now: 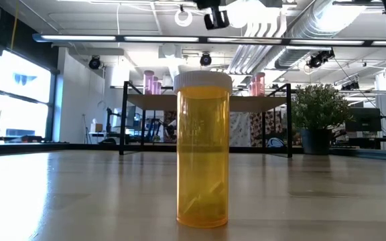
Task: Pick and place medicine bottles onto shelf by color
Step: Put the blue pill bottle on the shelf aligned with the blue pill bottles
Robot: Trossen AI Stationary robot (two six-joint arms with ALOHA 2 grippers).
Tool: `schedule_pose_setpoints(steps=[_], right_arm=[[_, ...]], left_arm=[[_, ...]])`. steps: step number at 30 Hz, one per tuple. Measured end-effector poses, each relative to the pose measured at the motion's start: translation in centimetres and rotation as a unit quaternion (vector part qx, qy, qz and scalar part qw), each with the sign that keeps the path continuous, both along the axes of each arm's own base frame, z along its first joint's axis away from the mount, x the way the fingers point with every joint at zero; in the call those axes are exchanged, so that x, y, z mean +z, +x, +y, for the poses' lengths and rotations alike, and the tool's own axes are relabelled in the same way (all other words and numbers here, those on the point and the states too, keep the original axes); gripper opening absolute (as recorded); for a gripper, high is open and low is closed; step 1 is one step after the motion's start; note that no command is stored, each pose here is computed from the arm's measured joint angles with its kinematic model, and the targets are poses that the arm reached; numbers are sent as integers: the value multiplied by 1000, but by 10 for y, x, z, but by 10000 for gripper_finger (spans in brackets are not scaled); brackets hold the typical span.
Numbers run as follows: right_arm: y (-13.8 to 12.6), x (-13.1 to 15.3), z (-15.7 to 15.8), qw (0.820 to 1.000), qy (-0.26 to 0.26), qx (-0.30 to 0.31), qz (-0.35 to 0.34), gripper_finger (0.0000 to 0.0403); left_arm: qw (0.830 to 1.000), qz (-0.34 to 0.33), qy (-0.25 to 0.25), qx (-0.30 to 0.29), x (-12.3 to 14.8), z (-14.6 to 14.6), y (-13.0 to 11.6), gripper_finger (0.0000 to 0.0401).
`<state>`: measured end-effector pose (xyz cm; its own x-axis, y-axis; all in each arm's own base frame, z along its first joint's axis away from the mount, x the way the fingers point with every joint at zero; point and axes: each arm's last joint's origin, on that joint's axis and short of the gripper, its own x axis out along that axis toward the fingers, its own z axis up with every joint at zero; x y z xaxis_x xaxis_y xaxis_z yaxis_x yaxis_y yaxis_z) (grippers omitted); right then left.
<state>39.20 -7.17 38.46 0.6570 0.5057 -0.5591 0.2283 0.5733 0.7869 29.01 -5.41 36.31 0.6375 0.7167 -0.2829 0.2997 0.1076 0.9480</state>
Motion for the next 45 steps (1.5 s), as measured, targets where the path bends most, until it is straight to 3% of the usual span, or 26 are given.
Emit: schedule_pose_setpoints(steps=[12, 17, 23, 30, 37, 41, 45], right_arm=[[-15, -1, -61, 995, -76, -64, -19, 89], [-26, 5, -84, 982, -165, -87, -42, 89], [-45, 33, -98, 955, -252, -101, -117, 89], [-79, 83, -90, 900, -358, -106, -223, 89], [-130, 128, -59, 834, -473, -134, -250, 89], [-154, 137, -40, 819, -502, -153, -234, 89], [-162, 124, -29, 826, -495, -170, -207, 89]], left_arm=[[992, -94, -43, 78, 1, 6, -1, 186], [972, -171, -71, 145, 2, 19, -1, 186], [941, -251, -114, 197, 3, 37, 1, 186], [895, -335, -191, 224, 5, 54, -1, 186], [851, -400, -239, 242, 16, 68, -12, 186], [846, -411, -238, 244, 24, 72, -21, 186], [846, -414, -234, 241, 31, 74, -30, 186]])
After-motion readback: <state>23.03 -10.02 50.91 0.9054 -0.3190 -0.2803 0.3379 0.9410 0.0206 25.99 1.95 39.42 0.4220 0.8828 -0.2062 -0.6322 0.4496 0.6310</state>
